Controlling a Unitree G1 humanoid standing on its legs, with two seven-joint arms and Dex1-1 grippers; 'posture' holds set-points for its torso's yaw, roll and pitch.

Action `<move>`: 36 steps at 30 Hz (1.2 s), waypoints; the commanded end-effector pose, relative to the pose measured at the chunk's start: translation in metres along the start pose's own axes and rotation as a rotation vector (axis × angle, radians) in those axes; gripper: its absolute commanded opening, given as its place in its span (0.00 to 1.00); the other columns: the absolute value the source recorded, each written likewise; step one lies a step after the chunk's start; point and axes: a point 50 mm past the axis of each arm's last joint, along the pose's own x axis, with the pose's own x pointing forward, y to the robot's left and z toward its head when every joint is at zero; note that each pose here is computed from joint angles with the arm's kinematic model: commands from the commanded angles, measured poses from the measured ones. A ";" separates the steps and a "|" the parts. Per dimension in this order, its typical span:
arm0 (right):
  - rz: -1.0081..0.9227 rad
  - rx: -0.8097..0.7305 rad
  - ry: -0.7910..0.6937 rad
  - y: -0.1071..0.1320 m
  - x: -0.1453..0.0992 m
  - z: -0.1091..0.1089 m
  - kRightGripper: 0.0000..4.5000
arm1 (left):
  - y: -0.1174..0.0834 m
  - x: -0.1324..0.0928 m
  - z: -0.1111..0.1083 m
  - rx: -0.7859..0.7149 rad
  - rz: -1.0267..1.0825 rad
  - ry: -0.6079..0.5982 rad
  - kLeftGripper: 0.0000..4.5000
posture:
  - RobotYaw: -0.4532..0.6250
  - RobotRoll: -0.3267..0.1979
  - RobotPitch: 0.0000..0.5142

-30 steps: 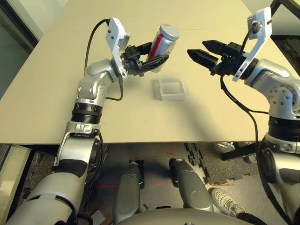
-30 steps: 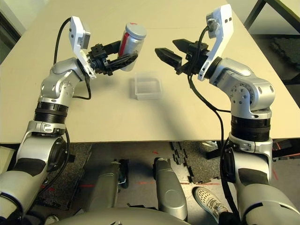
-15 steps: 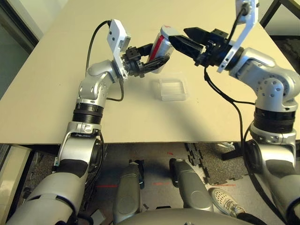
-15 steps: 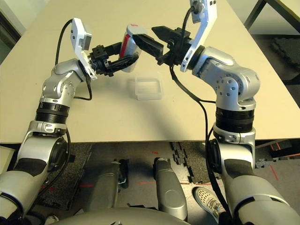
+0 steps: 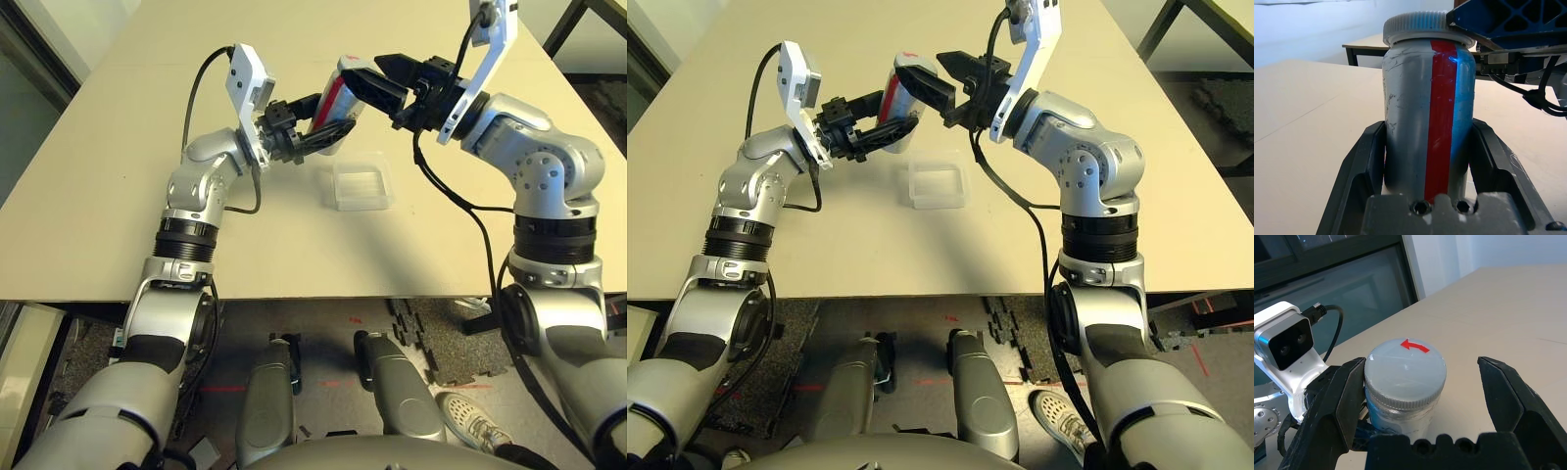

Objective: Pour the medicine from the bottle into the box.

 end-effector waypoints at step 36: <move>-0.044 0.059 -0.044 0.004 0.010 -0.004 1.00 | 0.006 0.007 0.003 0.018 -0.002 -0.030 0.59 | 0.25 0.62 0.36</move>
